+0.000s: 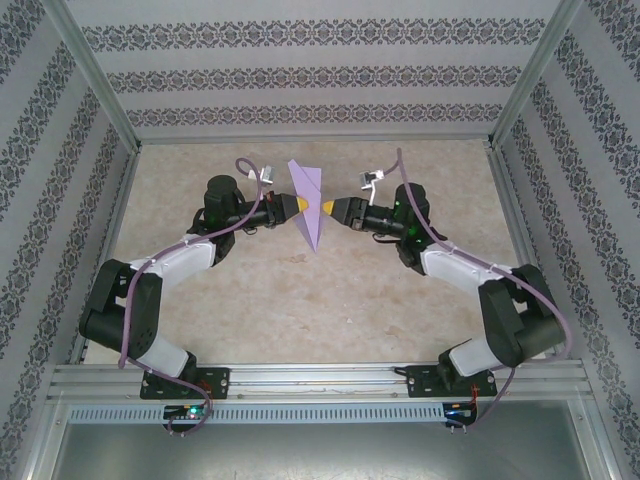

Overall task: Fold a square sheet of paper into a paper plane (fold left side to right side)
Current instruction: Turn over the paper at the center of the table.

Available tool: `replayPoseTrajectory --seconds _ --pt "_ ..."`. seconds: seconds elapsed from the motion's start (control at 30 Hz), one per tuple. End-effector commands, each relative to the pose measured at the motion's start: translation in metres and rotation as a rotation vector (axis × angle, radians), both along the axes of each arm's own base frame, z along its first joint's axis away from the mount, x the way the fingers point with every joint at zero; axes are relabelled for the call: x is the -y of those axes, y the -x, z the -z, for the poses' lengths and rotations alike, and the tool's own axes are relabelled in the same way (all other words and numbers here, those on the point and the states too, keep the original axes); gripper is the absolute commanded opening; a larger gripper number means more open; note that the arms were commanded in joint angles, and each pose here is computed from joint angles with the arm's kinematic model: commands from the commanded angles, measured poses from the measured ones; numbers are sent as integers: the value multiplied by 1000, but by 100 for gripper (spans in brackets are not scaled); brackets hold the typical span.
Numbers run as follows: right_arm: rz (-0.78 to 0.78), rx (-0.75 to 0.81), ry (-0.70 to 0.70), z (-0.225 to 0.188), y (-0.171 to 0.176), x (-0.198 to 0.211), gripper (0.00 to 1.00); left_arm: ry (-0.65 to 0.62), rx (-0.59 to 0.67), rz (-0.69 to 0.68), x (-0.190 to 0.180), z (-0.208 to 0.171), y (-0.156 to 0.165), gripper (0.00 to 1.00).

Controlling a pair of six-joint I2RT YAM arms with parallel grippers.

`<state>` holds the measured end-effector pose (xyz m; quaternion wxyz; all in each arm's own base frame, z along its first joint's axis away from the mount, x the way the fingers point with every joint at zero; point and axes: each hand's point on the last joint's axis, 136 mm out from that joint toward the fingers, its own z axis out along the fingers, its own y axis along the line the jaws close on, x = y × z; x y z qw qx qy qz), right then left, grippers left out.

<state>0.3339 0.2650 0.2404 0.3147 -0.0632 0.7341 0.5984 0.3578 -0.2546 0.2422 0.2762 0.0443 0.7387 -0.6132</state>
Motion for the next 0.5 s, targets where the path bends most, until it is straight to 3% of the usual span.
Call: replayPoseTrajectory --seconds 0.0,0.17,0.33,0.47 --pt "72 77 19 -16 3 22 41 17 101 5 3 -28 0 10" --pt "136 50 104 3 21 43 61 13 125 -9 1 -33 2 10" --pt "151 7 93 16 37 46 79 19 142 -18 0 -41 4 10" --pt "99 29 67 5 45 28 85 62 139 4 2 -50 6 10"
